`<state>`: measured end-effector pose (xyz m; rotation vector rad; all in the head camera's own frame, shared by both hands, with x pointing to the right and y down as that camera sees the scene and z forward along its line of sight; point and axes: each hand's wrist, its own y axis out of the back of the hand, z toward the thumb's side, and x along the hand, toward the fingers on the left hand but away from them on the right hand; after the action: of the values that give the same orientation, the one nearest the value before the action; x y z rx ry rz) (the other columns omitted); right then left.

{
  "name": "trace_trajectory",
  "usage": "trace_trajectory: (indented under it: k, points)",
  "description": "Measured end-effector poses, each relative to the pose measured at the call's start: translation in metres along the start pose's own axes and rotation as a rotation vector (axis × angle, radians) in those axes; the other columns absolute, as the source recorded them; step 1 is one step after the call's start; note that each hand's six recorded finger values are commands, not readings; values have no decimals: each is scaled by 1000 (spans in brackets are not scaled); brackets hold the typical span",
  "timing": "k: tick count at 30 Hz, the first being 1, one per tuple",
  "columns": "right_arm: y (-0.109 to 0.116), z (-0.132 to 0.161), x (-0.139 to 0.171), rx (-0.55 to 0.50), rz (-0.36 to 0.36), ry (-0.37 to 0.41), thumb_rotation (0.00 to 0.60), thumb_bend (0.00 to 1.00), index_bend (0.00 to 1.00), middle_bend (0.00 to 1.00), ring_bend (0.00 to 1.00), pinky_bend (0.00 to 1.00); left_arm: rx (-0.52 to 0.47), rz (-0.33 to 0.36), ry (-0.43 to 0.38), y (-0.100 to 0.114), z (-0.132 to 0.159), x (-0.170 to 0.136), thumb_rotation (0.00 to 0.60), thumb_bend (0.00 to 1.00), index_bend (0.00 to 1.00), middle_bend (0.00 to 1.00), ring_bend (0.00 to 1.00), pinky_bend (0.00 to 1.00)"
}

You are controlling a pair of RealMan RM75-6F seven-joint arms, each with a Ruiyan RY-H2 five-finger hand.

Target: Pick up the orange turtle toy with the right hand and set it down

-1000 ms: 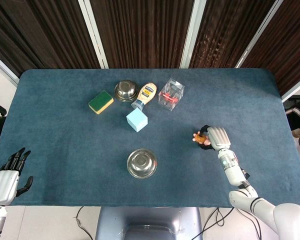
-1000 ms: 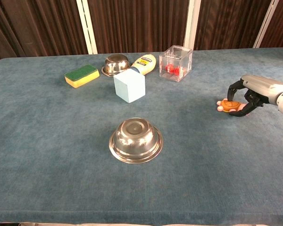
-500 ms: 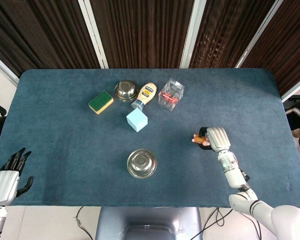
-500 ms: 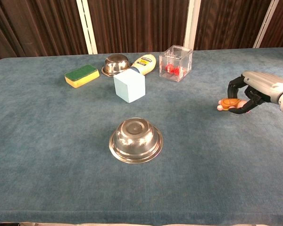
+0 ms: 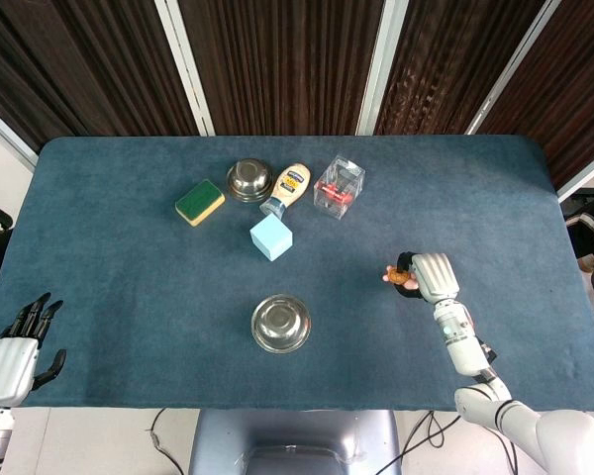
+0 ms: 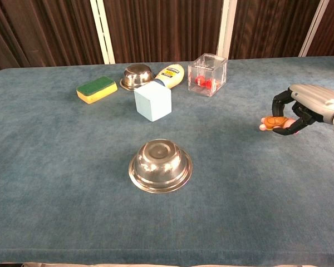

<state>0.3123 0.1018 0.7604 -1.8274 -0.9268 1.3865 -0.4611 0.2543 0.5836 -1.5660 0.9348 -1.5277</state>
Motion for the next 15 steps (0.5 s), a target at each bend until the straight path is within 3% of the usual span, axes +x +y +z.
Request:
trace_trajectory:
  k: [2, 5, 9, 12, 15]
  points:
    - [0, -2, 1, 0, 12, -1, 600, 357, 821, 698, 960, 939, 0, -1, 0, 0, 0, 0, 600, 388, 121, 35, 103, 391]
    - [-2, -4, 3, -9, 45, -5, 600, 227, 543, 545, 942, 920, 2, -4, 0, -1, 0, 0, 600, 387, 123, 35, 103, 391]
    - [-1, -6, 5, -21, 91, -13, 600, 131, 343, 404, 919, 895, 3, -4, -1, -1, 1, 0, 600, 387, 125, 35, 103, 391]
    - [1, -11, 7, -27, 126, -28, 600, 106, 270, 355, 902, 876, 3, -5, -1, -1, 1, 0, 600, 388, 126, 35, 103, 391]
    - [3, -15, 8, -38, 144, -42, 600, 104, 261, 348, 902, 875, 4, -8, -1, -1, 1, 0, 600, 386, 127, 35, 104, 391]
